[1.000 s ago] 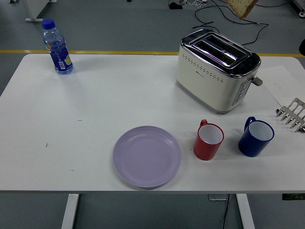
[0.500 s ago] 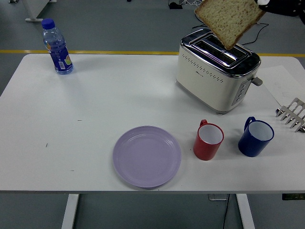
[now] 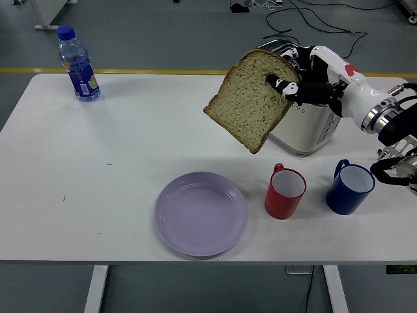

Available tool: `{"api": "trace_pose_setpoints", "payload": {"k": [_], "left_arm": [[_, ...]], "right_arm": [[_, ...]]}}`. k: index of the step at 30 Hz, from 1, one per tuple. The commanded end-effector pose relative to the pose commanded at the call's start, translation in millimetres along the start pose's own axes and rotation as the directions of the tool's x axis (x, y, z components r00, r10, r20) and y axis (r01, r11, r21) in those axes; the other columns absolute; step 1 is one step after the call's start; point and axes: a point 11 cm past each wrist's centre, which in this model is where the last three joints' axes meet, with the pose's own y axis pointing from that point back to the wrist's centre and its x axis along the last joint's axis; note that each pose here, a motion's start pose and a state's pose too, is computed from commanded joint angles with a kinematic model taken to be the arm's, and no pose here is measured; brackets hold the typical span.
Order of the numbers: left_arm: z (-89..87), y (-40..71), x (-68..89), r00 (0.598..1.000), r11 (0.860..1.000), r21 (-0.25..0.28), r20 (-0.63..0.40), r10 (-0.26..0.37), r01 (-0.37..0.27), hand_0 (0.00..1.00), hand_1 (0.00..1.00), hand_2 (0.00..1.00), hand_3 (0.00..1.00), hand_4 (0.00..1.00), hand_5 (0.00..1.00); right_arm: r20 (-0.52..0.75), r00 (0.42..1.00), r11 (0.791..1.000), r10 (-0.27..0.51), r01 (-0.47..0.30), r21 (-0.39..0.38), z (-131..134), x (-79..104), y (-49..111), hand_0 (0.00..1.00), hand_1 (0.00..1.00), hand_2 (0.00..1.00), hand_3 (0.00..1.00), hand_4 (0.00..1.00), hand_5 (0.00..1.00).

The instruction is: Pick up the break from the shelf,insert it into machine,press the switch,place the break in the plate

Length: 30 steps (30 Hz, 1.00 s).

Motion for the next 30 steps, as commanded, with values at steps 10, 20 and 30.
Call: {"api": "trace_pose_setpoints", "payload": {"k": [10,20,30], "left_arm": [[0.0,0.0,0.7,1.0,1.0,0.0,0.008,0.002,-0.002,0.679,0.595,0.643,0.672,0.408,0.998],[-1.3,-0.2,1.8,1.0,1.0,0.003,0.02,0.004,-0.004,0.678,0.596,0.643,0.672,0.405,0.998],[-1.4,-0.3,2.3,1.0,1.0,0.003,0.024,0.006,-0.006,0.678,0.596,0.643,0.672,0.402,0.998]], "right_arm": [[0.064,0.988,0.985,-0.137,0.143,-0.095,44,-71.4,-8.3,0.103,0.171,0.289,0.4,0.438,0.002],[0.088,0.982,0.962,-0.167,0.182,-0.202,89,-104.2,-13.6,0.103,0.17,0.285,0.399,0.436,0.002],[0.04,0.99,0.957,-0.132,0.138,-0.257,117,-115.9,-15.4,0.093,0.164,0.282,0.396,0.437,0.002]]}}
